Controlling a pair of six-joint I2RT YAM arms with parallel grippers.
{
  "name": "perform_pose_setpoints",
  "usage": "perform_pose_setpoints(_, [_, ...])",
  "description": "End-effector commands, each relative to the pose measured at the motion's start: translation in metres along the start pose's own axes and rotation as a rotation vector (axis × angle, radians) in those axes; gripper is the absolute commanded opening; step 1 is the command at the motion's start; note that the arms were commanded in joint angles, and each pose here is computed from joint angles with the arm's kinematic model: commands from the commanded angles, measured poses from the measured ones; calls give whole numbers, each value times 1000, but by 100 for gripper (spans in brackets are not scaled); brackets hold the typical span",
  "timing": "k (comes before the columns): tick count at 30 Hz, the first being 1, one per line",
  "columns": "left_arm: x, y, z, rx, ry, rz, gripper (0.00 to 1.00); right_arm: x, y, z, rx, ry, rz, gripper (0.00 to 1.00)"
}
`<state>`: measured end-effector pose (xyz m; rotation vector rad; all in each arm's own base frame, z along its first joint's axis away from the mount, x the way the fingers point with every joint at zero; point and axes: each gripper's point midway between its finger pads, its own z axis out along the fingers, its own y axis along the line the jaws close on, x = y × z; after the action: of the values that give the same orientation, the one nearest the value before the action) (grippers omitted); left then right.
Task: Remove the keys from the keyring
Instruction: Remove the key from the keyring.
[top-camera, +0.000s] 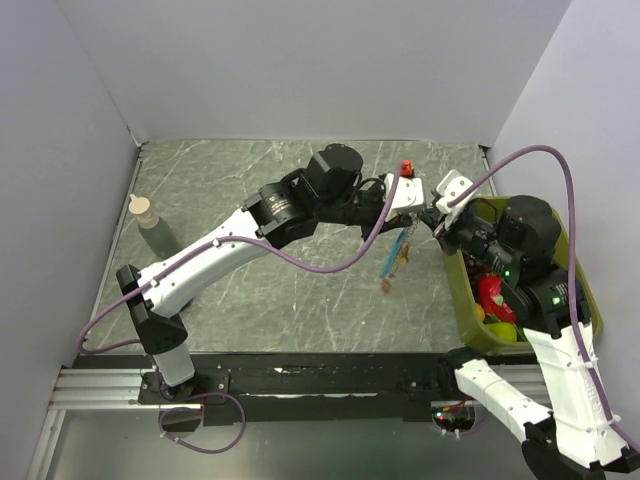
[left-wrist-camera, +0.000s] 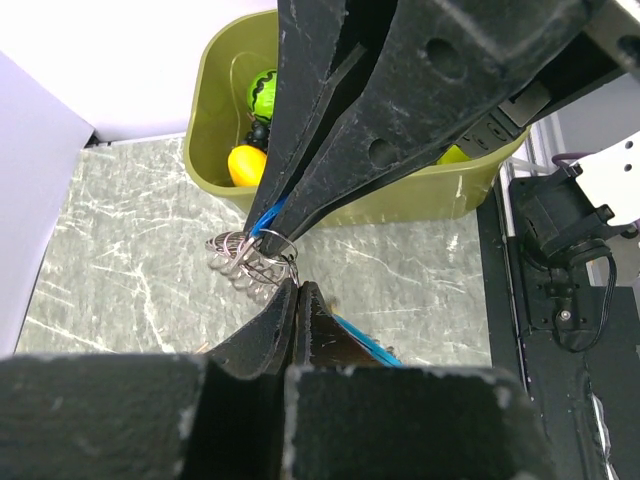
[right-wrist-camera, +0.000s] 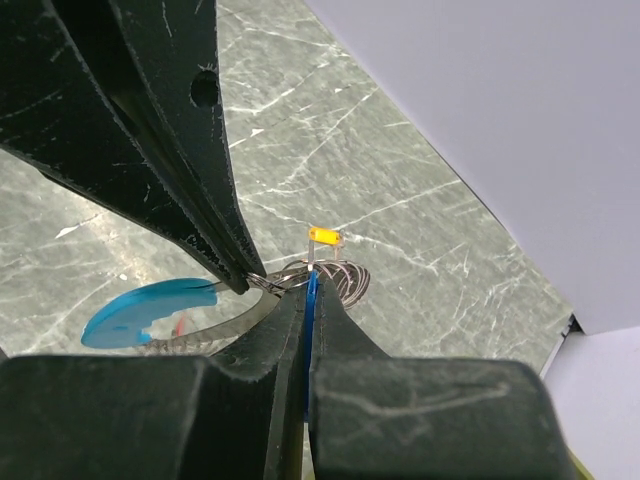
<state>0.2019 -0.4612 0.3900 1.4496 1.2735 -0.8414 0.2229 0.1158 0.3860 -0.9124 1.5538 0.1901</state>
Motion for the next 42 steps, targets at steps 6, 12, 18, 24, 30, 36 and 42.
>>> perform_pose_setpoints(6, [6, -27, -13, 90, 40, -38, 1, -51, -37, -12, 165, -167, -92, 0])
perform_pose_setpoints(12, [-6, -25, -22, 99, 6, -52, 1, -30, -37, -8, 180, -122, -147, 0])
perform_pose_setpoints(18, [-19, -23, -33, 121, -38, -70, 1, -16, -29, -4, 153, -103, -180, 0])
perform_pose_setpoints(24, [-21, -21, -37, 138, -57, -97, 1, -6, -17, 3, 84, -89, -235, 0])
perform_pose_setpoints(30, [-24, -19, -37, 164, -75, -124, 1, 7, -3, 13, 3, -79, -300, 0])
perform_pose_setpoints(36, [-27, -14, -39, 170, -92, -159, 1, 23, 5, 19, -42, -51, -393, 0])
perform_pose_setpoints(42, [-28, -11, -37, 181, -103, -192, 1, 32, 9, 25, -49, -33, -462, 0])
